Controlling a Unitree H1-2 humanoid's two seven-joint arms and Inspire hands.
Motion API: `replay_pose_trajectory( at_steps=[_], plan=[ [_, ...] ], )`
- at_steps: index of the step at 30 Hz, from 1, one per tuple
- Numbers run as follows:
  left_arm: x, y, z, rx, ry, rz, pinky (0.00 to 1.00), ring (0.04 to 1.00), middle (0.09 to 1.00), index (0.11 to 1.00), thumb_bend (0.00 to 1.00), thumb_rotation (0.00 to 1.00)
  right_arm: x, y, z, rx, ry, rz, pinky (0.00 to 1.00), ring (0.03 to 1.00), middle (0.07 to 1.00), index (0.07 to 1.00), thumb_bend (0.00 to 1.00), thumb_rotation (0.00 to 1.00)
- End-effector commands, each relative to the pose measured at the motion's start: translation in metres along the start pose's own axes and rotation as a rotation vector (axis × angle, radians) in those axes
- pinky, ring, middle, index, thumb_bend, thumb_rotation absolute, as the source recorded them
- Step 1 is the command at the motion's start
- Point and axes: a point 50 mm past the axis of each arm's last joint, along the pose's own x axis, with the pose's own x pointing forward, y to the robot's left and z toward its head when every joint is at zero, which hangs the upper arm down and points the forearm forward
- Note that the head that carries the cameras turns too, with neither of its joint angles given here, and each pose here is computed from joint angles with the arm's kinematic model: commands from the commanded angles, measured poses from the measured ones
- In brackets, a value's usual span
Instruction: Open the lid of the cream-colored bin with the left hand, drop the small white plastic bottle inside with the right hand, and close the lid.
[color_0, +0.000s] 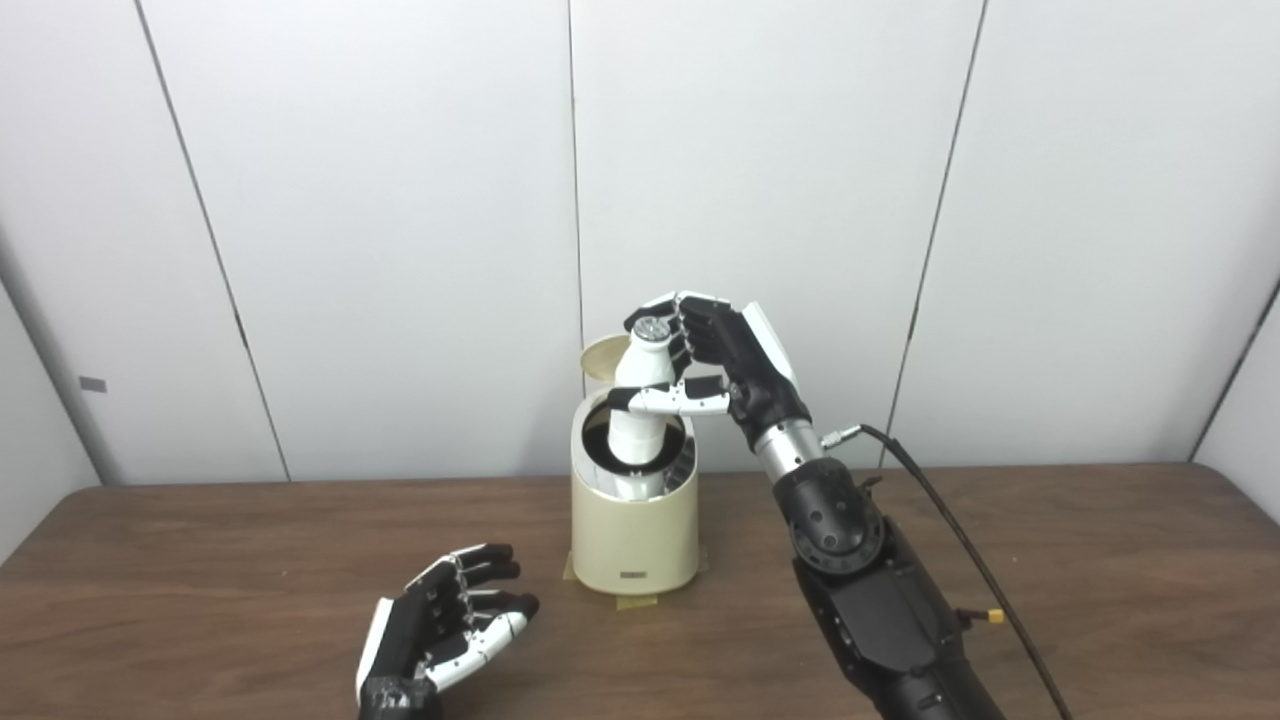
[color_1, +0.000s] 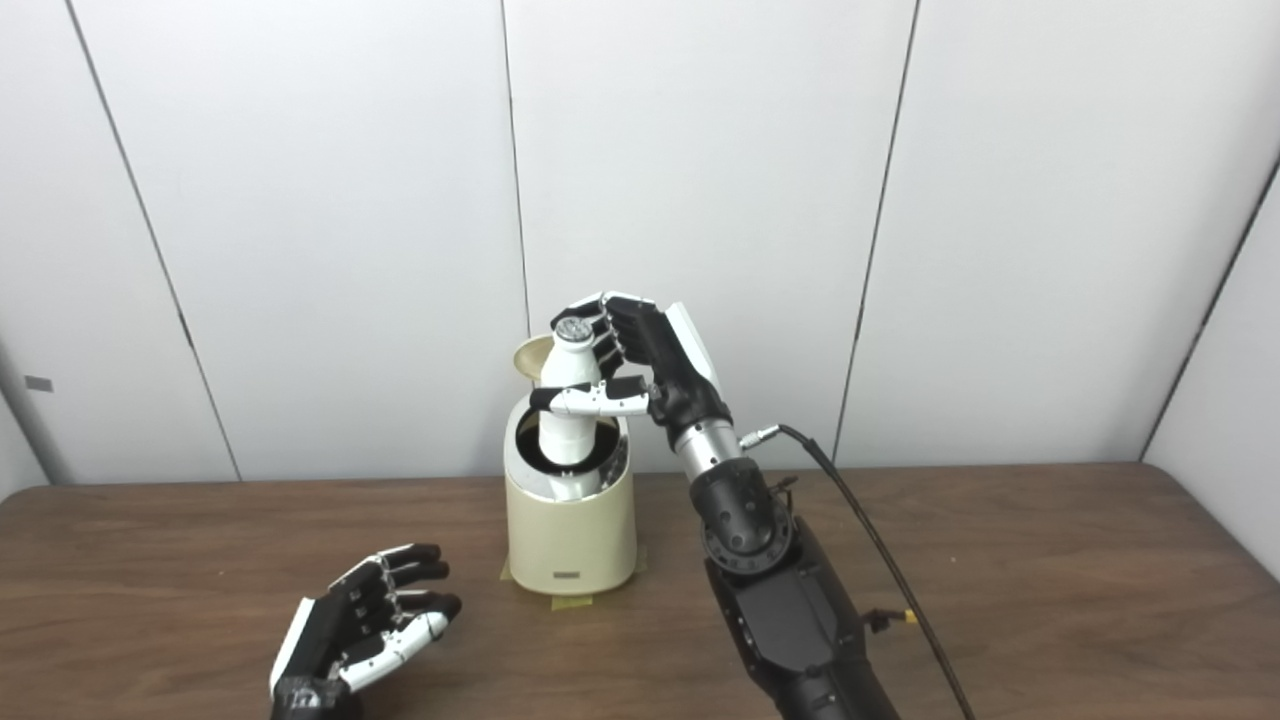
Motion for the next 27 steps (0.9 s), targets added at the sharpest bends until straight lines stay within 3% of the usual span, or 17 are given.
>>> replay_pose_trajectory(
  at_steps=[1, 16, 21, 22, 24, 27],
  plan=[
    [0.007, -0.004, 0.02, -0.009, -0.078, -0.021, 0.48, 0.576, 0.674, 0.675, 0.62, 0.0, 0.023, -0.011, 0.03, -0.014, -0.126, -0.032, 0.3, 0.401, 0.494, 0.554, 0.49, 0.0],
    [0.004, -0.004, 0.022, -0.006, -0.067, -0.022, 0.48, 0.577, 0.674, 0.672, 0.62, 0.0, 0.019, -0.013, 0.022, -0.038, -0.157, 0.005, 0.3, 0.409, 0.497, 0.554, 0.49, 0.0],
    [0.004, -0.004, 0.022, -0.007, -0.059, -0.022, 0.49, 0.585, 0.678, 0.675, 0.62, 0.0, 0.016, -0.016, 0.016, -0.124, -0.146, 0.153, 0.39, 0.429, 0.51, 0.509, 0.51, 0.0],
    [0.004, -0.004, 0.022, -0.009, -0.057, -0.021, 0.49, 0.585, 0.679, 0.676, 0.63, 0.0, 0.015, -0.016, 0.015, -0.138, -0.146, 0.172, 0.41, 0.495, 0.509, 0.5, 0.52, 0.0],
    [0.004, -0.004, 0.023, -0.005, -0.058, -0.022, 0.49, 0.586, 0.679, 0.676, 0.62, 0.0, 0.014, -0.017, 0.013, -0.153, -0.147, 0.191, 0.42, 0.578, 0.645, 0.498, 0.52, 0.09],
    [0.003, -0.004, 0.023, 0.0, -0.061, -0.021, 0.48, 0.582, 0.677, 0.676, 0.62, 0.0, 0.012, -0.019, 0.012, -0.169, -0.145, 0.202, 0.42, 0.606, 0.686, 0.498, 0.52, 0.12]
  ],
)
